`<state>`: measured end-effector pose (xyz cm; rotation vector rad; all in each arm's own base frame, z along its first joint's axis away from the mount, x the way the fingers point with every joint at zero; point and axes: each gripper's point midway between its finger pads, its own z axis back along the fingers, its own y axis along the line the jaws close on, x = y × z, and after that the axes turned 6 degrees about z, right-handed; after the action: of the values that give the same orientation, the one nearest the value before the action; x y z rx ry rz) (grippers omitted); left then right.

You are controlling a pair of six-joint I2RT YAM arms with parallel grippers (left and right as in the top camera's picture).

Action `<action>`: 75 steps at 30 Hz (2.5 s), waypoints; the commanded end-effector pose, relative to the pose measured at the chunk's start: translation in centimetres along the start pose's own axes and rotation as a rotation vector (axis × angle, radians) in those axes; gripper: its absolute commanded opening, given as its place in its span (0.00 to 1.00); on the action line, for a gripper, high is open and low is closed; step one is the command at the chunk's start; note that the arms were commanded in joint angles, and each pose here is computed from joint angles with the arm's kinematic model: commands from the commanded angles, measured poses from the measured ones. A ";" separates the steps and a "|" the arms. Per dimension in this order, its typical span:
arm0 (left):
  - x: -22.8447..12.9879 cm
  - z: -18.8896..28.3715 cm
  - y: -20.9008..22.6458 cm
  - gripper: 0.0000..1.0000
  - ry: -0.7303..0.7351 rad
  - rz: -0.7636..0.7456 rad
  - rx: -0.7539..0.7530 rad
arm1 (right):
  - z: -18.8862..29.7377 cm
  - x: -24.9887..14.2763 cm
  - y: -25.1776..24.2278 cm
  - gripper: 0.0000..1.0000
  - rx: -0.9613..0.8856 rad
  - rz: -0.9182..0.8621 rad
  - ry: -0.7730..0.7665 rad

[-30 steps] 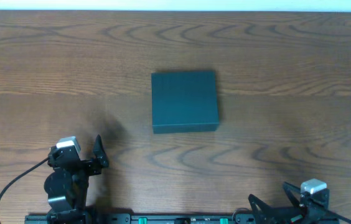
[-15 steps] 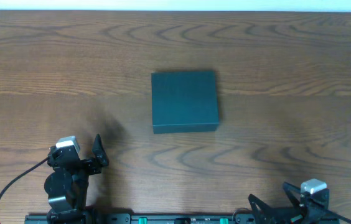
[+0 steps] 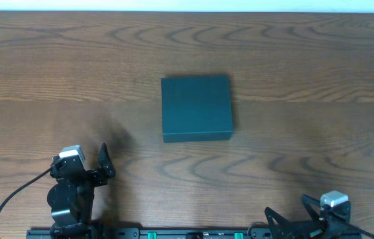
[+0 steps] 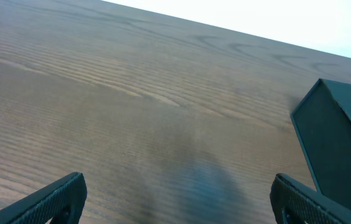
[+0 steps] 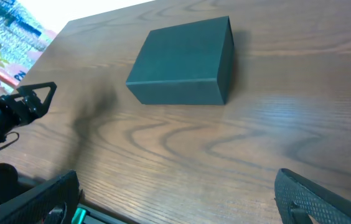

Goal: Pack container

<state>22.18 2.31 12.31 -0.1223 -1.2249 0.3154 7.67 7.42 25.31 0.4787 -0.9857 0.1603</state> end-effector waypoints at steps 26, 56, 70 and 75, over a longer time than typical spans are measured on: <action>-0.7 -0.3 0.4 0.95 0.007 0.011 0.010 | -13.4 -6.2 -13.4 0.99 -0.369 -0.043 -0.033; -0.7 -0.3 0.4 0.95 0.007 0.011 0.010 | -14.5 -8.0 -14.1 0.99 -0.373 -0.088 0.003; -0.7 -0.3 0.4 0.95 0.007 0.011 0.010 | -14.5 -8.0 -14.1 0.99 -0.373 -0.088 0.003; -0.7 -0.3 0.4 0.95 0.007 0.011 0.011 | -14.5 -8.0 -14.1 0.99 -0.373 -0.088 0.003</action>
<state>22.21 2.32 12.40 -0.1221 -1.2295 0.3150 19.10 2.41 7.76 0.1825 -0.9629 -0.0866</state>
